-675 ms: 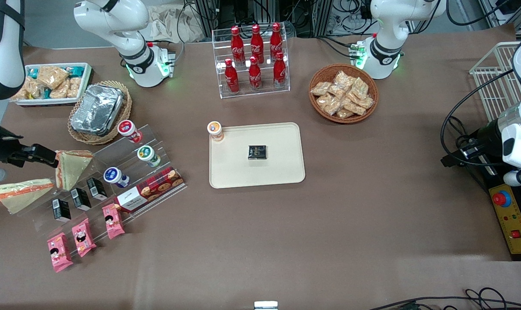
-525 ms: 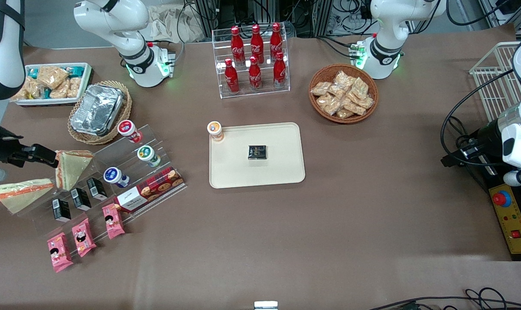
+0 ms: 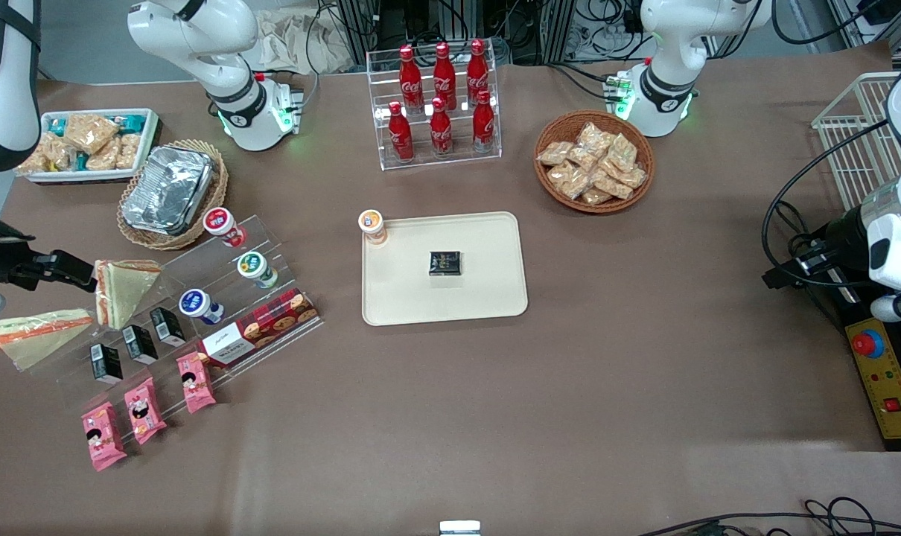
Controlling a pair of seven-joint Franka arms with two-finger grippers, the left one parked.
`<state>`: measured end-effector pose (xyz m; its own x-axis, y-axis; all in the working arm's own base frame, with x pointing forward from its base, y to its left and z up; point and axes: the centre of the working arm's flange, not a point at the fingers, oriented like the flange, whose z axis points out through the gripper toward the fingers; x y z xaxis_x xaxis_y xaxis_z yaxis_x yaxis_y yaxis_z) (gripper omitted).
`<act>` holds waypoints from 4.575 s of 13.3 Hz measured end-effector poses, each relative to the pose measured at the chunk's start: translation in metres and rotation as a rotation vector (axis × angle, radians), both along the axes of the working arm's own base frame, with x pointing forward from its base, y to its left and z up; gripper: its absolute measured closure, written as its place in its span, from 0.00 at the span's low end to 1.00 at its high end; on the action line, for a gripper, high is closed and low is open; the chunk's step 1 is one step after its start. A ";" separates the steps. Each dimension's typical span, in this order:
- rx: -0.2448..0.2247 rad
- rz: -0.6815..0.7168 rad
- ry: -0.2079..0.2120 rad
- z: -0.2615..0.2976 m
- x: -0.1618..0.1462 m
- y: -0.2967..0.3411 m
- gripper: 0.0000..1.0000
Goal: Place sandwich on tray
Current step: 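Lower the right gripper onto the wrapped triangular sandwich on the stand, then close the right gripper on the sandwich wrapper and lift it, then carry the sandwich with the right gripper over to the beige tray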
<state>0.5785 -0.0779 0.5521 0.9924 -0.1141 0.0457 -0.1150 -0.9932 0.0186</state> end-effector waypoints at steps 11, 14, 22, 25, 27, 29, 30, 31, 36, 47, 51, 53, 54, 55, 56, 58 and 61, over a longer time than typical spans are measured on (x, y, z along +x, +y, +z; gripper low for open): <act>-0.032 -0.727 -0.023 0.000 -0.012 -0.080 0.00; -0.044 -0.849 0.016 -0.026 -0.011 -0.107 0.00; -0.076 -0.975 0.038 -0.109 0.006 -0.166 0.00; -0.065 -1.014 0.056 -0.149 0.012 -0.183 0.00; -0.049 -1.035 0.051 -0.175 0.017 -0.192 0.00; -0.046 -1.041 0.035 -0.189 0.021 -0.197 0.00; -0.046 -1.042 0.028 -0.192 0.022 -0.198 0.01; -0.046 -1.042 0.019 -0.195 0.024 -0.198 0.03; -0.045 -1.040 -0.007 -0.197 0.027 -0.200 0.50; -0.024 -0.638 -0.092 -0.117 0.046 -0.164 0.77; 0.002 -0.406 -0.038 -0.101 0.059 -0.109 0.80; 0.012 -0.324 -0.012 -0.097 0.061 -0.090 0.80; 0.015 -0.284 -0.010 -0.092 0.061 -0.082 0.80; 0.020 -0.253 -0.012 -0.087 0.061 -0.072 0.80; 0.025 -0.218 -0.013 -0.082 0.062 -0.059 0.80; 0.042 -0.119 0.003 -0.076 0.064 -0.022 0.80; 0.040 0.079 0.014 -0.073 0.069 0.050 0.80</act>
